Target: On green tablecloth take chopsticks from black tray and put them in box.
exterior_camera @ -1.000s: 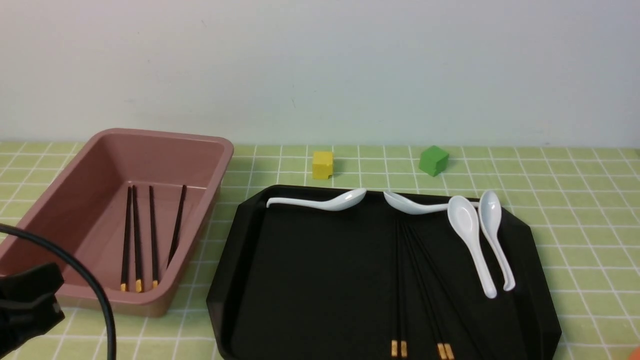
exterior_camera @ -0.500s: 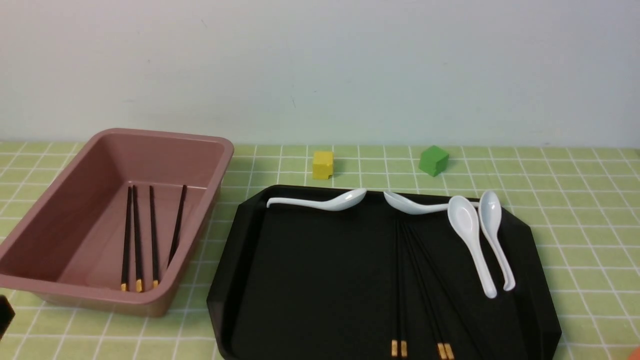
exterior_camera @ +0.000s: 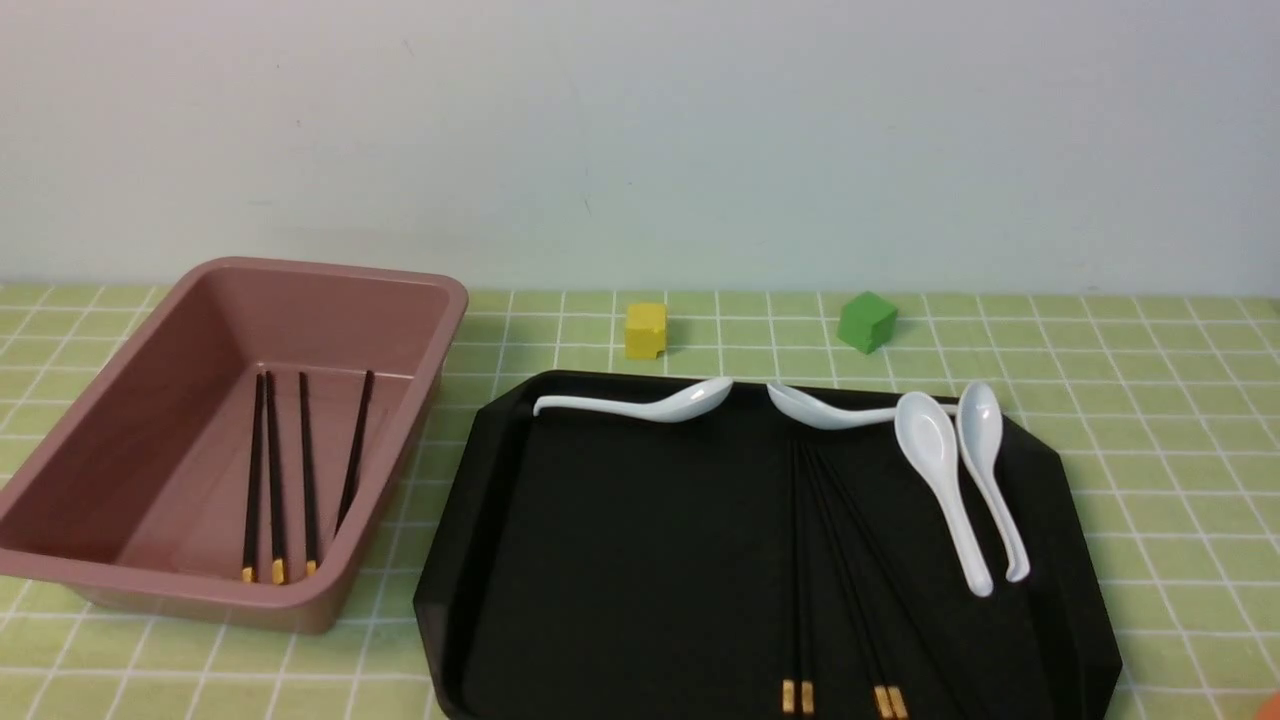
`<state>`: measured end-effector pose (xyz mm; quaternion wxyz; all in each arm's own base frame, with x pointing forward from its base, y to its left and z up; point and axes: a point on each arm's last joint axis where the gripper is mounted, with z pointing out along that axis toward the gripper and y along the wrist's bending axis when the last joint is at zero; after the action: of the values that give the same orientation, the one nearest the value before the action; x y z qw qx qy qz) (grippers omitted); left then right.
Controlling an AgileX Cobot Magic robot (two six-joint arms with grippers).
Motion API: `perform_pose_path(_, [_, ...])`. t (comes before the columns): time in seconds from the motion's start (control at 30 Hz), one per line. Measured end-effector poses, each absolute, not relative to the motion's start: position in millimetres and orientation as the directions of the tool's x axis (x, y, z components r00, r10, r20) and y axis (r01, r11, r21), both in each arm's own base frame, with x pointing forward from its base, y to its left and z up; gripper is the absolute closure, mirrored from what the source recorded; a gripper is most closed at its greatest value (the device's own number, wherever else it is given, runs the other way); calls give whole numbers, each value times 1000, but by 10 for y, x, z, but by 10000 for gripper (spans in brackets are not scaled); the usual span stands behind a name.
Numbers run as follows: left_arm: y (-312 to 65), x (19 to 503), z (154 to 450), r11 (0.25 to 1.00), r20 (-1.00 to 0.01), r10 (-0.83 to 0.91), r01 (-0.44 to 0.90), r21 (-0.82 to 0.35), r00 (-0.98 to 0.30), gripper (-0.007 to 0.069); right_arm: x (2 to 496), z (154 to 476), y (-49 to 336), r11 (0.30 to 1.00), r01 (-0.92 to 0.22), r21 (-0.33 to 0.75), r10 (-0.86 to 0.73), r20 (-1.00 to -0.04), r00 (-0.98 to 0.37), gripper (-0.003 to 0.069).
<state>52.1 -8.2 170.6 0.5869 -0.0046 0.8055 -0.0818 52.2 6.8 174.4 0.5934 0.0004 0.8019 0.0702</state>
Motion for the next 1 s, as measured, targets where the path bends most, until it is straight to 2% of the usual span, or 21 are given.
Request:
perform_pose_path(0.8, [-83, 517, 1695, 986, -941, -106, 88, -141, -323, 603, 522, 1744, 68, 990, -83, 113, 84, -952, -296, 419])
perform_pose_path(1.0, [-84, 517, 1696, 973, -924, -193, 60, -224, -329, 599, 522, 1744, 68, 990, -83, 113, 84, -952, -296, 419])
